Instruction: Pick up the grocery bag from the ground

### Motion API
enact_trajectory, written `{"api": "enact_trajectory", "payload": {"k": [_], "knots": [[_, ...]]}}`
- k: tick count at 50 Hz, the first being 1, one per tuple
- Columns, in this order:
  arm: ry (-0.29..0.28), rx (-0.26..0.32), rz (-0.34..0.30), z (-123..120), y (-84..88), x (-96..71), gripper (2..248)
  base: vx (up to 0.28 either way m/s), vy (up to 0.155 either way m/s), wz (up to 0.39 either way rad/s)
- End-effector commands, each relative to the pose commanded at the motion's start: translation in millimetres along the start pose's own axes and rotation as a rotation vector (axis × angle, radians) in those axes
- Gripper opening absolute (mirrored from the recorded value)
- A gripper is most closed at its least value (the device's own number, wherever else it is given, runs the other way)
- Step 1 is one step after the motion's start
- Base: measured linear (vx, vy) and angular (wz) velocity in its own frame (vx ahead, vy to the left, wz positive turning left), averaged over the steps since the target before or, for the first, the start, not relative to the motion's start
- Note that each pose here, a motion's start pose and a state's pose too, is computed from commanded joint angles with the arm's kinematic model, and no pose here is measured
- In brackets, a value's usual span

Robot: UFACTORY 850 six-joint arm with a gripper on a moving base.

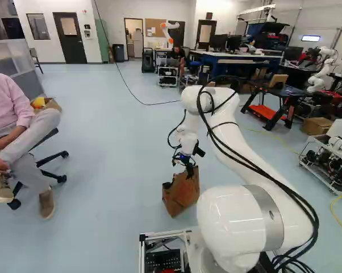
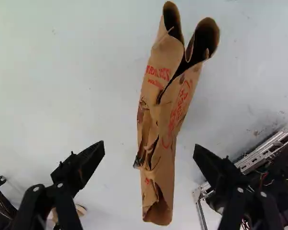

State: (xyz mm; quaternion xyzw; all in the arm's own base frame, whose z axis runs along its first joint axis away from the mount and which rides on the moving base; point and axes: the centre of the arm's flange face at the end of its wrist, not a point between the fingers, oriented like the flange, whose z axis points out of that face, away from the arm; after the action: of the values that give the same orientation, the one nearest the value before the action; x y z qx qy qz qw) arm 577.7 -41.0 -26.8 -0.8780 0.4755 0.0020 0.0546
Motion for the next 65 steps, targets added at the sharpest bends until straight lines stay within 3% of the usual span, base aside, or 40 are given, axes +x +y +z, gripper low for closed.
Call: {"api": "enact_trajectory", "payload": {"k": [26, 40, 41, 45, 46, 50, 51, 56, 57, 61, 62, 65], "knots": [[-0.011, -0.015, 0.012, 73, 8.2, 10.3, 247, 0.0, 0.0, 0.0], [-0.012, -0.016, 0.012, 82, 9.0, 10.8, 247, 0.0, 0.0, 0.0], [-0.012, -0.016, 0.012, 82, 9.0, 10.8, 225, 0.0, 0.0, 0.0], [-0.012, -0.016, 0.012, 82, 9.1, 10.8, 225, 0.0, 0.0, 0.0], [-0.012, -0.016, 0.012, 82, 9.1, 10.8, 186, 0.0, 0.0, 0.0], [-0.012, -0.016, 0.012, 82, 9.1, 10.8, 186, 0.0, 0.0, 0.0], [-0.012, -0.016, 0.012, 82, 9.1, 10.8, 147, 0.0, 0.0, 0.0], [-0.012, -0.016, 0.012, 82, 9.1, 10.8, 147, 0.0, 0.0, 0.0], [-0.012, -0.016, 0.012, 82, 9.1, 10.8, 107, 0.0, 0.0, 0.0], [-0.012, -0.016, 0.012, 82, 9.1, 10.8, 107, 0.0, 0.0, 0.0], [-0.012, -0.016, 0.012, 82, 9.1, 10.8, 68, 0.0, 0.0, 0.0], [-0.012, -0.016, 0.012, 82, 9.1, 10.8, 68, 0.0, 0.0, 0.0]]}}
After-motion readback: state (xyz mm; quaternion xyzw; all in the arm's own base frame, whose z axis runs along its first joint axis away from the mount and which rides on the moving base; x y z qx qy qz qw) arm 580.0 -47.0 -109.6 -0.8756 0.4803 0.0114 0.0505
